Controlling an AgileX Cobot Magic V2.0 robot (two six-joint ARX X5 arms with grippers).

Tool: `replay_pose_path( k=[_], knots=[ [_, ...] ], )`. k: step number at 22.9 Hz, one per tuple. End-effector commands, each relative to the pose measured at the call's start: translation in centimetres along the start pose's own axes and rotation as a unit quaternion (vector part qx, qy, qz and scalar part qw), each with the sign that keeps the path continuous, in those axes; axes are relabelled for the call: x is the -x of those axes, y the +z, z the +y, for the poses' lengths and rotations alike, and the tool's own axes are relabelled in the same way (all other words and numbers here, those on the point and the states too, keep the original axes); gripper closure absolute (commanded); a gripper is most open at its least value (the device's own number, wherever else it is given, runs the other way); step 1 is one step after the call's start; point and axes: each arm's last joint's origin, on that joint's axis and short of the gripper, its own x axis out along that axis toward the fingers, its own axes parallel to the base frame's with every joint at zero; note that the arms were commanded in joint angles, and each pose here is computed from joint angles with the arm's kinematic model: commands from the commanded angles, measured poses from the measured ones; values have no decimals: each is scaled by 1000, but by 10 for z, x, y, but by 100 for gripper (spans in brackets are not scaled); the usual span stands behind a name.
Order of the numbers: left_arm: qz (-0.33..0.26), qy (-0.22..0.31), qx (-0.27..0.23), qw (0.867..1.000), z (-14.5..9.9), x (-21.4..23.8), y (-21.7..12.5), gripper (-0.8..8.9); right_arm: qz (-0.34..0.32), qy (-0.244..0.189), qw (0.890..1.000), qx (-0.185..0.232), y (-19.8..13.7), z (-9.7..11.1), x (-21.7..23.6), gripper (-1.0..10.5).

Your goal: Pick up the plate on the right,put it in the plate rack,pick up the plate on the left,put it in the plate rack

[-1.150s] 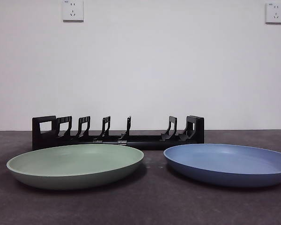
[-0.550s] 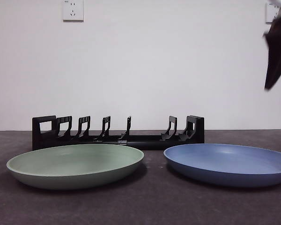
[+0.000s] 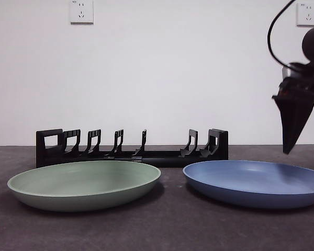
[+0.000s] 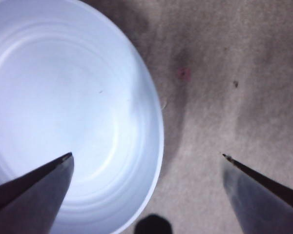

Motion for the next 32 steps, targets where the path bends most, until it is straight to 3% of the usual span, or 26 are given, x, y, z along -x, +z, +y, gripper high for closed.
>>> replay_pose_path(
  k=[1, 6, 12, 16, 20, 27, 32],
  knots=[
    [-3, 1, -8, 1000, 0, 0, 1, 198, 8, -3, 1000, -3, 3, -3, -10, 478],
    [-3, 1, -8, 1000, 0, 0, 1, 198, 16, -2, 1000, -5, 6, -6, -21, 576],
    [-4, 1, -8, 1000, 0, 0, 1, 198, 30, -2, 1000, -9, 7, -9, -32, 587],
    [-4, 1, -8, 1000, 0, 0, 1, 198, 28, -1, 1000, -9, 8, -9, -33, 818],
    [-3, 1, -8, 1000, 0, 0, 1, 198, 24, 6, 1000, -6, 9, -9, -33, 958],
    [-1, -1, -11, 1000, -1, 0, 1, 198, 20, 24, 1000, -7, 10, -7, -27, 958],
    [-1, -8, -53, 999, -4, -1, 2, 197, -30, 51, 998, 17, 19, 10, 29, 958]
  ],
)
